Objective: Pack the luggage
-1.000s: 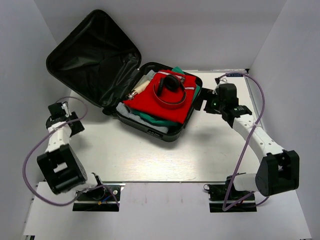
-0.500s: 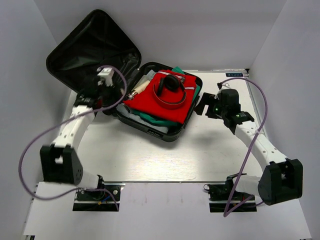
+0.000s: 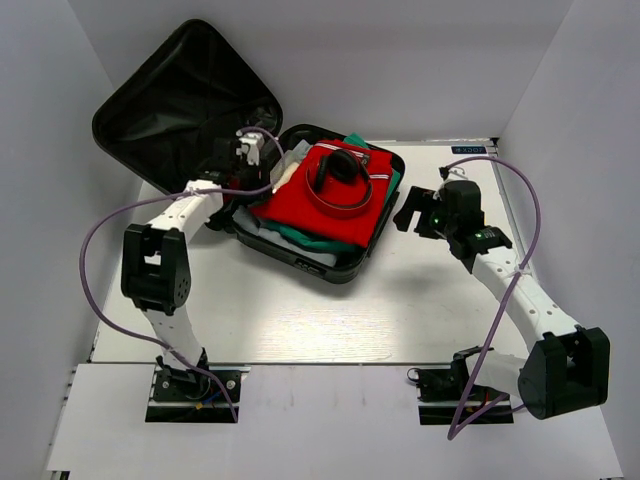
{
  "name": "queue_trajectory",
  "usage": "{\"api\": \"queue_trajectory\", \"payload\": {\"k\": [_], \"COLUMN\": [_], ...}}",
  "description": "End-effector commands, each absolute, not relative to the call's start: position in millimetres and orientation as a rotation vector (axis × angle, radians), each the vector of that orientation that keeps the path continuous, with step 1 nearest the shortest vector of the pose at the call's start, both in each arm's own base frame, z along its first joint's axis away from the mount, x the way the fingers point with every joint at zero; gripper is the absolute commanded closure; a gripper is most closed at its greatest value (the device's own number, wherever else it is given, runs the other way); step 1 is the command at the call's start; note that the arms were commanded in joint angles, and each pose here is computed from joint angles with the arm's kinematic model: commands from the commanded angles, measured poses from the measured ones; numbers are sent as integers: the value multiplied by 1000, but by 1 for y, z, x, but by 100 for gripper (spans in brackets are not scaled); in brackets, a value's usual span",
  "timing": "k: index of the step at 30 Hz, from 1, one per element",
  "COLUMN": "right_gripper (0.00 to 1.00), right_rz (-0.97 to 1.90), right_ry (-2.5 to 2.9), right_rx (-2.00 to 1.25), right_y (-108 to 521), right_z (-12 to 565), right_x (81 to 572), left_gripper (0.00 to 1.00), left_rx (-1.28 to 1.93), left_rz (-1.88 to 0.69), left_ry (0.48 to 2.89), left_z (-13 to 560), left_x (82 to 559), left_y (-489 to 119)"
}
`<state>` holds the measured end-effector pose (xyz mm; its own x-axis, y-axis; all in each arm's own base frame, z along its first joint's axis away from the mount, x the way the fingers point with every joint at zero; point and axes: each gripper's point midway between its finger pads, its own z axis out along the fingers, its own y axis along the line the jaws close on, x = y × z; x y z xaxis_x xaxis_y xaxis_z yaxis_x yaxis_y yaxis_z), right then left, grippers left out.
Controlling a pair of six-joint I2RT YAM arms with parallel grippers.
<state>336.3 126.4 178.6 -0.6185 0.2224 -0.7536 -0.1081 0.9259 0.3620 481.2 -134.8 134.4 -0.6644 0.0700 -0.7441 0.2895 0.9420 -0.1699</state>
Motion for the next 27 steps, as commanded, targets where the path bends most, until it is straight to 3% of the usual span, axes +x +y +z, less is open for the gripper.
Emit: {"api": "queue_trajectory", "payload": {"k": [1, 9, 13, 15, 27], "right_gripper": [10, 10, 10, 10, 10], "right_rz": [410, 427, 430, 430, 461], "right_ry": [2156, 2158, 2154, 2151, 2107], "right_rx": [101, 98, 106, 103, 96], "right_y": [114, 117, 117, 117, 122], "right_z": [184, 181, 183, 184, 196], "right_x": [337, 337, 336, 336, 345], "left_gripper": [100, 100, 48, 3, 0], "left_rx": [379, 392, 369, 387, 358], "left_rz": [-394, -373, -231, -211, -165], "left_ry": [2314, 2418, 2479, 2469, 2170], "left_z": [137, 131, 123, 131, 256], "left_x": [444, 436, 450, 452, 441], "left_y": [-161, -173, -157, -154, -113]}}
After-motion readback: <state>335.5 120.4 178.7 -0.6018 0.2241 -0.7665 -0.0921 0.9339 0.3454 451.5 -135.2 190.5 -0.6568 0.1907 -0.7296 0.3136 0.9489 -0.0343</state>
